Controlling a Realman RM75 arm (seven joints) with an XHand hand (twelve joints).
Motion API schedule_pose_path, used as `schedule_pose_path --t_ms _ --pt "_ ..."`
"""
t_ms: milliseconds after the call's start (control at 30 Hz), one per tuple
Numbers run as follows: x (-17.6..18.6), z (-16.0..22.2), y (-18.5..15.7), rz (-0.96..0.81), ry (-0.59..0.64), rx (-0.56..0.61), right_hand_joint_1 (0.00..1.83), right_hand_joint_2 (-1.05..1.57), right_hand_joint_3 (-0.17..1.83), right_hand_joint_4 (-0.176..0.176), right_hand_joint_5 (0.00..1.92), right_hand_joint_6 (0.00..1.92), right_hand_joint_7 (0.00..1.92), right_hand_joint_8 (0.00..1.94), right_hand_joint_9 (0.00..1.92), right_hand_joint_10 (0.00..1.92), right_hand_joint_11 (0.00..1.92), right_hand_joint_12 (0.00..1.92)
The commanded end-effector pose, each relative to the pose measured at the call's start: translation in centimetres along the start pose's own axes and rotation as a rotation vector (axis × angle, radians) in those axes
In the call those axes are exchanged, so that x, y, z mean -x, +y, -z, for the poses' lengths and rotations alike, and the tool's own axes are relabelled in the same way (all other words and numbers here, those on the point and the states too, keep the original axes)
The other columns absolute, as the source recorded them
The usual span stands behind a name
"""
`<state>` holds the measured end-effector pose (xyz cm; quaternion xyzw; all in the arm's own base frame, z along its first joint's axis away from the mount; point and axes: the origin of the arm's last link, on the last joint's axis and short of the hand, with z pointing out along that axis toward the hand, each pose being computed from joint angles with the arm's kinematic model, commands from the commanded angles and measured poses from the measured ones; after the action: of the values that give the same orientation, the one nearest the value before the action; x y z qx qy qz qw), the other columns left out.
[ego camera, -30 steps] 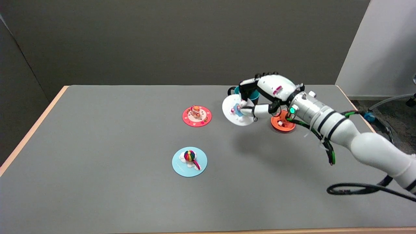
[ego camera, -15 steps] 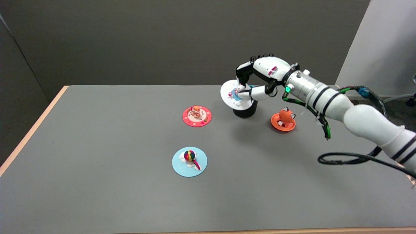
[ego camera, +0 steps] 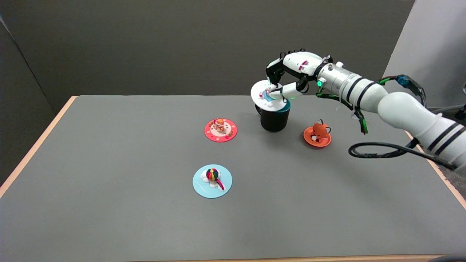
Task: Place the white cup lid onto the cup.
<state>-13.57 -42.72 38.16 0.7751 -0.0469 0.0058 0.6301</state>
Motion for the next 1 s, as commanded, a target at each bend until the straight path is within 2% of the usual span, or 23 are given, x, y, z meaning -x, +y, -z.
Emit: schedule_pose_path --t_ms 33,400,1000 --pt "-1.2 -3.1 2.9 0.070 -0.088 0.053 0.93 0.98 0.50 0.176 0.78 1.40 0.85 0.47 0.74 0.29 0.48 0.24" --pt "-1.2 -3.8 4.9 0.073 -0.119 0.106 0.94 0.97 0.52 0.176 0.79 1.39 0.88 0.40 0.74 0.26 0.48 0.24" --pt "1.3 -3.8 4.6 0.076 -0.224 0.083 0.94 0.96 0.53 0.176 0.79 1.40 0.90 0.38 0.75 0.24 0.48 0.24"
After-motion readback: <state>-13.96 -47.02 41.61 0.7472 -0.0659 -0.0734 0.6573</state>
